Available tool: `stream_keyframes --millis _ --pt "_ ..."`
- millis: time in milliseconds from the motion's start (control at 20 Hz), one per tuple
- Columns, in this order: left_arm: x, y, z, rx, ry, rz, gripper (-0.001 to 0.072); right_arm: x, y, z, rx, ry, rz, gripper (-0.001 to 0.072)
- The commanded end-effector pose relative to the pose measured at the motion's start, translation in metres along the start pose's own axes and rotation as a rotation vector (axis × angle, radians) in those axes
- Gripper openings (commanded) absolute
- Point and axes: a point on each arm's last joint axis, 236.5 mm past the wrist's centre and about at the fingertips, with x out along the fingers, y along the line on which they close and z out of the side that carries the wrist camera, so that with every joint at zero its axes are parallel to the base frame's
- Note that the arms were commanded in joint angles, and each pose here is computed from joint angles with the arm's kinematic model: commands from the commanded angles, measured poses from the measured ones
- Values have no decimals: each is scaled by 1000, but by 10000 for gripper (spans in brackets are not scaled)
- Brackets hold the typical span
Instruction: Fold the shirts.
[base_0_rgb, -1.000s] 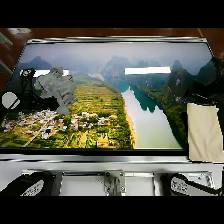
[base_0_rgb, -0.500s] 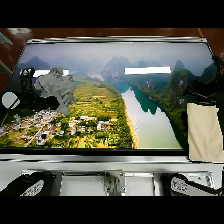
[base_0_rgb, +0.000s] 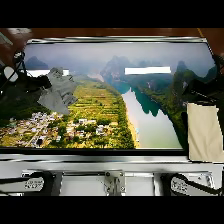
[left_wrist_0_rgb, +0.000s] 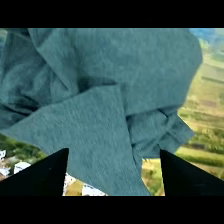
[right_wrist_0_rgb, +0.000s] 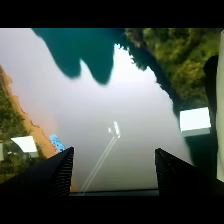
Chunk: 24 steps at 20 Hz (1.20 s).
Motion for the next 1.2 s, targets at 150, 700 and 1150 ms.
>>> stream_keyframes --millis 150,700,1150 --pt "117 23 0 -56 240 37 720 0 0 3 -4 -14 -1 618" --pt "145 -15 -1 -101 269 -110 37 -1 -1 23 -4 -97 -6 618" --pt "-177 -157 86 371 -320 -310 36 -51 27 24 -87 -238 35 618"
